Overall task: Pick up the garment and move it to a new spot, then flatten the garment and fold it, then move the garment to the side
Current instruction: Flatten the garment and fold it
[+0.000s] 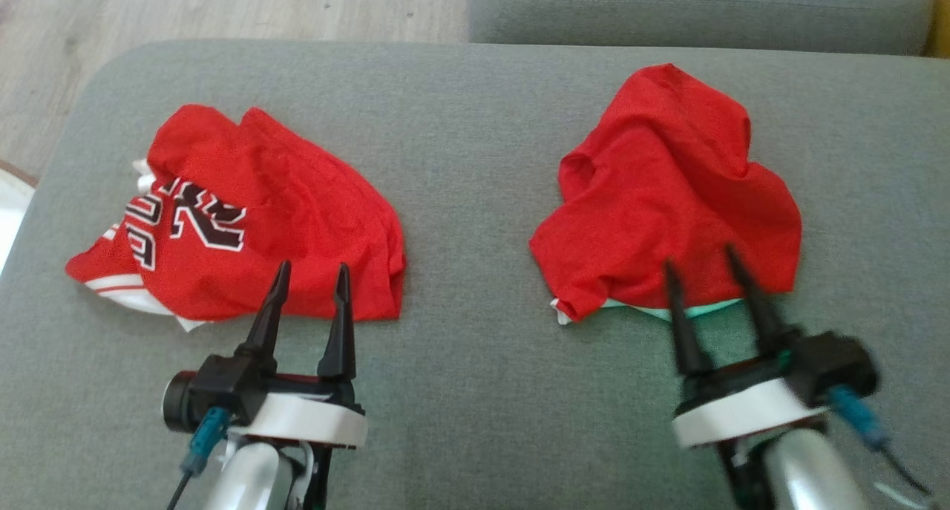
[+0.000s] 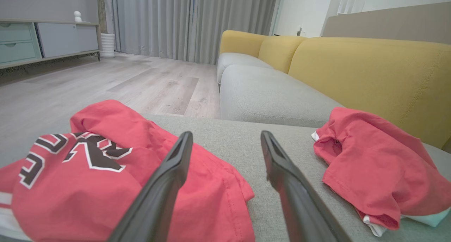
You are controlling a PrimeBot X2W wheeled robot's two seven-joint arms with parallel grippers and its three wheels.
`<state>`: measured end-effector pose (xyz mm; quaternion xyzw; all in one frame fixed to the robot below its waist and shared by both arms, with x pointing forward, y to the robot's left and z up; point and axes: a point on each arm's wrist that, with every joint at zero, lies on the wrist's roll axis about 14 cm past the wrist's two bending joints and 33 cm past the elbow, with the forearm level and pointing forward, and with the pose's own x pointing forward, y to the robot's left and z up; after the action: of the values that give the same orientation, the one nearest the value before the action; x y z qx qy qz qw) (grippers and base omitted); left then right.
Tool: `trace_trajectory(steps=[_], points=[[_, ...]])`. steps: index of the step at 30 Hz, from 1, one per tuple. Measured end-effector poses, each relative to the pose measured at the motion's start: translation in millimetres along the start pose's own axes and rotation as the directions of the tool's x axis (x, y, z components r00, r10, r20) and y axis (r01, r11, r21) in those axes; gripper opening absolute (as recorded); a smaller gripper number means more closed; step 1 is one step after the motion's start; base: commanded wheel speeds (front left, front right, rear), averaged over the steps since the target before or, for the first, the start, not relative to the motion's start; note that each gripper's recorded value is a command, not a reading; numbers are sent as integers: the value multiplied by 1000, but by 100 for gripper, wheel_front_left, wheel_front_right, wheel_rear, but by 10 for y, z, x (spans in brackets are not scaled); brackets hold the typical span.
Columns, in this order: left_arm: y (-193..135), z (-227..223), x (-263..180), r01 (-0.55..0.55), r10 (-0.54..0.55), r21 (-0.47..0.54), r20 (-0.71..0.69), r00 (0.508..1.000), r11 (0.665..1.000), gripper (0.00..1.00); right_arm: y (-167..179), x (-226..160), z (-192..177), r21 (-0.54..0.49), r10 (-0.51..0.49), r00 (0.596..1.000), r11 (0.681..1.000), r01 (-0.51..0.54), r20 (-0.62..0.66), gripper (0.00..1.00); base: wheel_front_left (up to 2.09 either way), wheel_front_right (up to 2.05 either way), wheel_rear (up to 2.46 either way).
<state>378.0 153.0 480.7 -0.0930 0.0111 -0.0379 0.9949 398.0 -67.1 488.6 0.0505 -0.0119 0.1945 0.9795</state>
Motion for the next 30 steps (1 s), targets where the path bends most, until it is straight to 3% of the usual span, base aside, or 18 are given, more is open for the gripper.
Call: trace_trajectory(steps=[4, 8, 16, 18, 23, 24, 25, 30], points=[[14, 13, -12, 2, -2, 7, 5, 1000, 1000, 100, 301, -27, -372, -12, 97, 988, 995, -99, -119, 100, 0, 0, 0], [74, 70, 0, -15, 15, -1, 22, 1000, 1000, 100, 442, -31, -788, -45, 156, 947, 983, -175, -282, 100, 0, 0, 0], [183, -12, -62, -54, 54, -12, -3, 999, 998, 100, 574, 190, -1095, -85, 222, 886, 957, -279, -407, 100, 0, 0, 0], [230, -62, -78, -66, 66, -12, -19, 998, 998, 100, 616, 196, -1263, -104, 240, 848, 940, -324, -472, 100, 0, 0, 0], [275, -47, -47, -79, 79, -20, -16, 997, 997, 100, 665, 345, -1334, -114, 259, 821, 925, -363, -508, 100, 0, 0, 0], [285, -48, -47, -87, 86, -23, -17, 996, 996, 100, 673, 370, -1333, -118, 262, 819, 922, -369, -510, 79, 0, 0, 0], [281, -51, -48, -87, 87, -23, -18, 996, 996, 100, 684, 385, -1332, -117, 266, 818, 921, -372, -511, 0, 0, 0, 0], [255, -36, -35, -86, 86, -26, -12, 996, 996, 100, 696, 415, -1244, -79, 276, 841, 933, -350, -465, 0, 0, 0, 0]])
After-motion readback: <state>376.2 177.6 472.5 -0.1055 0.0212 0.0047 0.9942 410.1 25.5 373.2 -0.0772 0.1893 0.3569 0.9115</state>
